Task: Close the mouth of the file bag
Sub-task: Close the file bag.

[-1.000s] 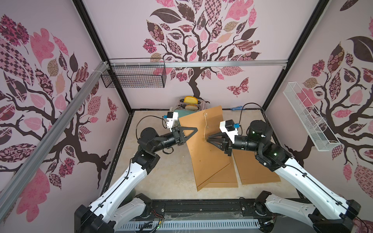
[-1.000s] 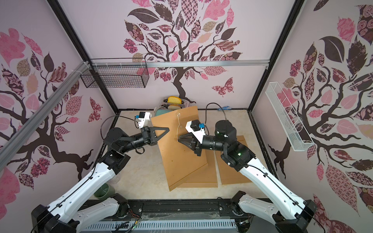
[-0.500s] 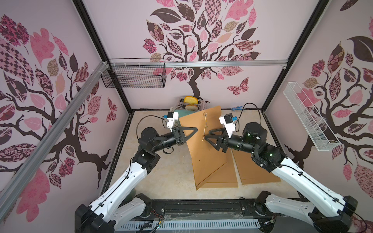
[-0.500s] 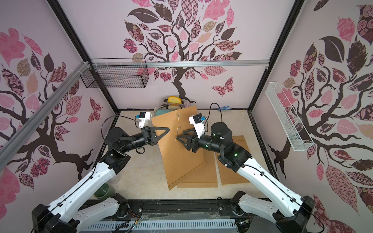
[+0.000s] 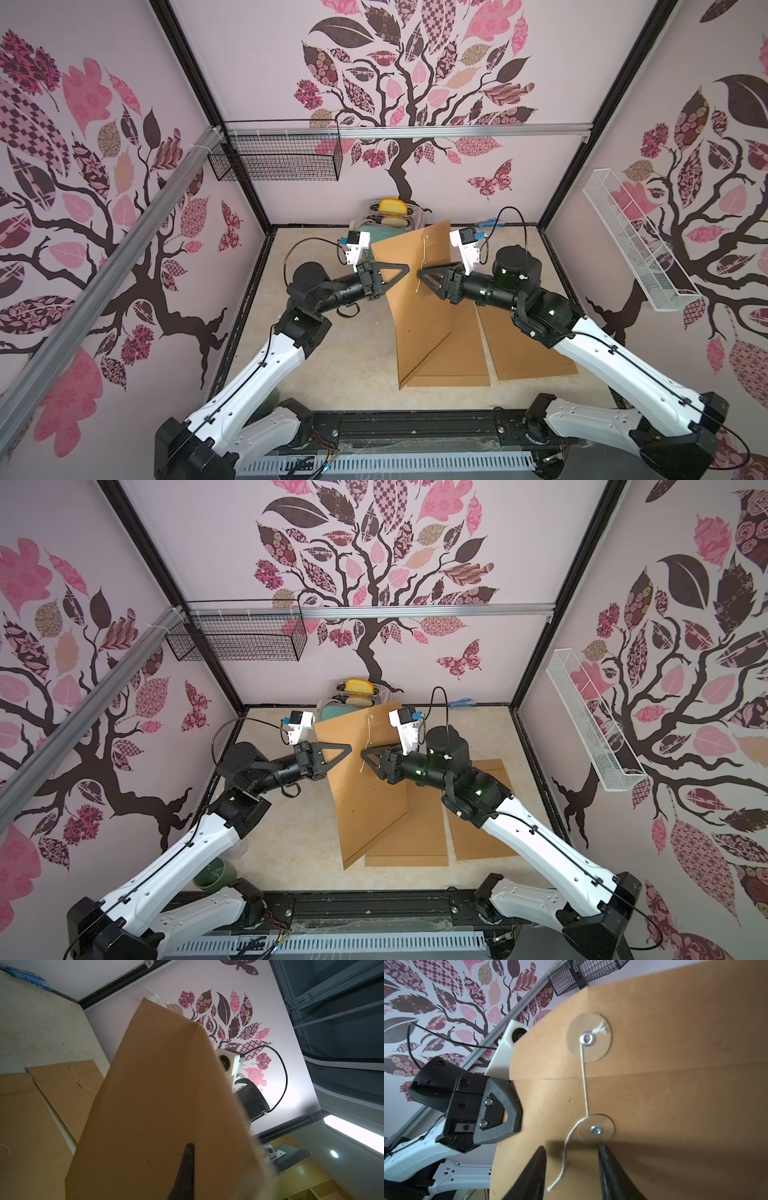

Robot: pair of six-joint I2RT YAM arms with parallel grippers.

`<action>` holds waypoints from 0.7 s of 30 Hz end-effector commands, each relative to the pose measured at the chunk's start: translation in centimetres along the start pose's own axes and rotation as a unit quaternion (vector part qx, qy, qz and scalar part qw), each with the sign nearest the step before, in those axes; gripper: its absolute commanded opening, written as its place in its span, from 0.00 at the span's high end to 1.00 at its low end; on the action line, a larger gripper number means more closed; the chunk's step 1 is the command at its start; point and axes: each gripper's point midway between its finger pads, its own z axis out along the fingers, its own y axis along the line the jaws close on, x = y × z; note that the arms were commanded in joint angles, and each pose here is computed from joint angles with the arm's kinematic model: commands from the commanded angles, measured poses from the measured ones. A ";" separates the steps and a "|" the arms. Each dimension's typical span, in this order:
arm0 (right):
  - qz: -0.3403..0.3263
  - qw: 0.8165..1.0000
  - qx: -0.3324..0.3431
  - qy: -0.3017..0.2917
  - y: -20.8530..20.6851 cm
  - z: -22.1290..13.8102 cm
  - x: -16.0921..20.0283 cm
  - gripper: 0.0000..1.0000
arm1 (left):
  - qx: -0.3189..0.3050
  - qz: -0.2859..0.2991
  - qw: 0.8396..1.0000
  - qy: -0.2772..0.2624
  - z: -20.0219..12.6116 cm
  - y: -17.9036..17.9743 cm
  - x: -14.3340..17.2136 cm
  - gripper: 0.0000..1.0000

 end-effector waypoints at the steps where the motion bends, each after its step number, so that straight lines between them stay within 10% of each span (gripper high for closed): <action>1: 0.008 1.000 -0.007 -0.010 0.7 0.2 -1.0 0.64 | 0.026 0.027 0.999 0.002 0.0 -2.1 -0.1 1.00; 14: 0.002 1.000 -0.011 0.001 0.7 1.1 -0.2 0.98 | 0.026 0.024 0.999 0.002 0.3 -2.0 0.0 1.00; 21: -0.002 1.000 0.004 0.012 -0.2 0.9 1.0 1.00 | 0.026 0.025 0.999 0.000 0.3 -2.2 -0.1 1.00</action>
